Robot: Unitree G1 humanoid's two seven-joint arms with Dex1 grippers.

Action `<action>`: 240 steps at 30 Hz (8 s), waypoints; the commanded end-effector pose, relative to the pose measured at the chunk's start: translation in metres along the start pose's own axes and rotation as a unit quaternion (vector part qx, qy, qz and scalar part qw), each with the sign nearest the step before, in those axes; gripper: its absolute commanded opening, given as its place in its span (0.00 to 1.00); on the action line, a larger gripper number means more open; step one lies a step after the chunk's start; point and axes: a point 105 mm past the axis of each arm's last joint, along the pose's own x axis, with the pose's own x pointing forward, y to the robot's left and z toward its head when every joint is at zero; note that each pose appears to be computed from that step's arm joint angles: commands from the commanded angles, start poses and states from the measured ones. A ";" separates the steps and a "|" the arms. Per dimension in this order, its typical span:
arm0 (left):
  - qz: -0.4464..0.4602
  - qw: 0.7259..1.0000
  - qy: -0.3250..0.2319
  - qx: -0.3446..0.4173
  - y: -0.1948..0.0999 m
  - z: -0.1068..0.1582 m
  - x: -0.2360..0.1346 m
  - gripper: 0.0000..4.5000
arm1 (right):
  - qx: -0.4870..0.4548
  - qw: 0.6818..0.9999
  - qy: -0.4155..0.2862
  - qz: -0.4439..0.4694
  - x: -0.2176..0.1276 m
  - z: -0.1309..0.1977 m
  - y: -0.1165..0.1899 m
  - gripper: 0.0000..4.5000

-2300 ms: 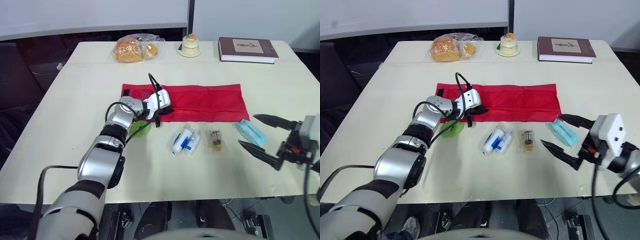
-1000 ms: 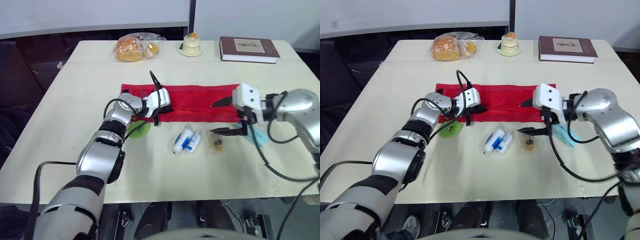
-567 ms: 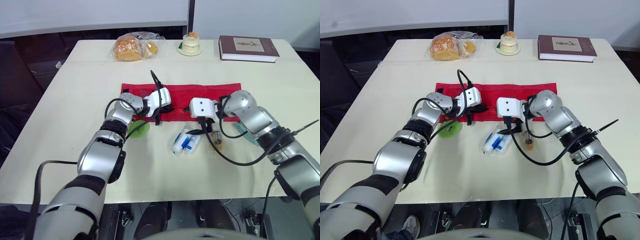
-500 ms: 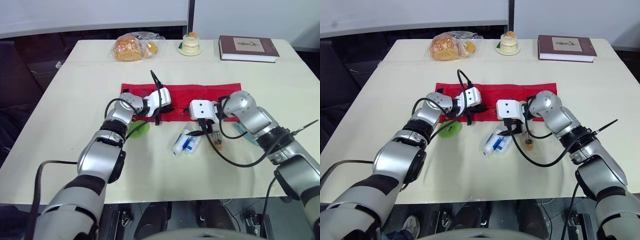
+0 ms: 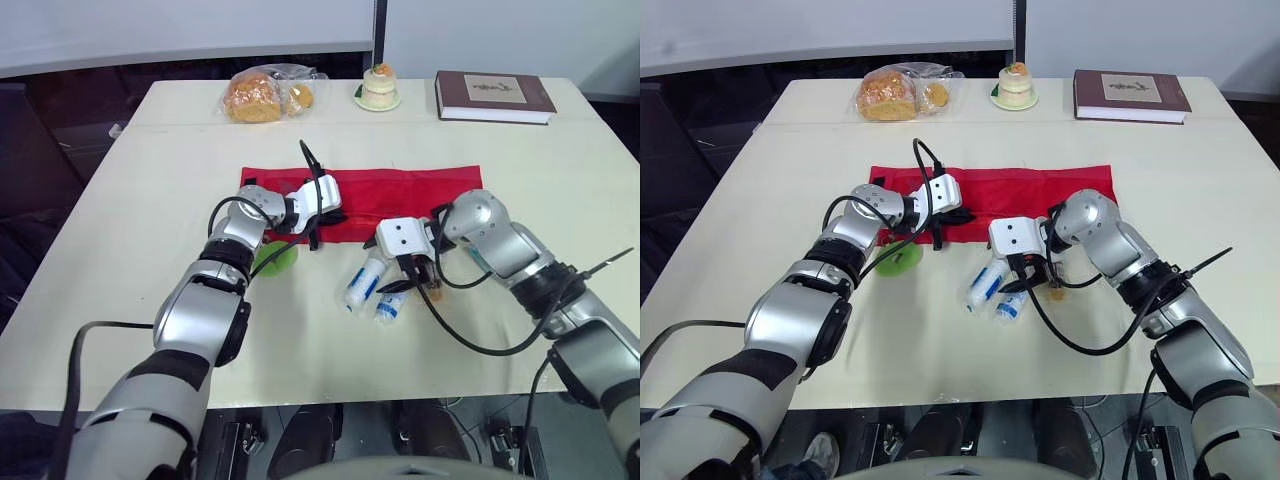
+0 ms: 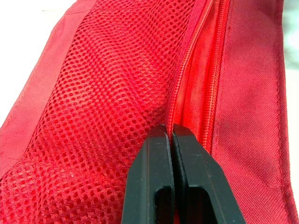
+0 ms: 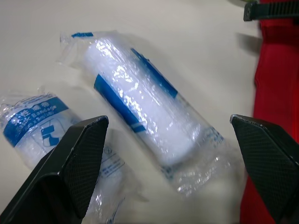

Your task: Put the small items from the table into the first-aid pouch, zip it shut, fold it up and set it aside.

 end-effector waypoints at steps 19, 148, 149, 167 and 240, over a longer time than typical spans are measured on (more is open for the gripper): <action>-0.001 0.999 -0.049 -0.024 0.004 0.022 0.003 0.00 | 0.168 0.977 -0.011 -0.132 -0.036 -0.006 -0.011 0.01; -0.047 0.994 -0.091 -0.033 -0.013 0.045 0.017 0.00 | 0.403 0.857 -0.067 -0.315 -0.019 0.027 0.000 0.01; -0.048 0.994 -0.091 -0.033 -0.013 0.045 0.017 0.00 | 0.402 0.857 -0.065 -0.314 -0.017 0.027 0.000 0.01; -0.048 0.994 -0.092 -0.033 -0.014 0.046 0.017 0.00 | 0.609 0.697 -0.133 -0.353 -0.025 -0.002 -0.013 0.98; -0.069 0.992 -0.103 0.010 -0.025 0.052 0.023 0.00 | 0.507 0.806 -0.033 -0.302 -0.026 -0.016 -0.059 0.01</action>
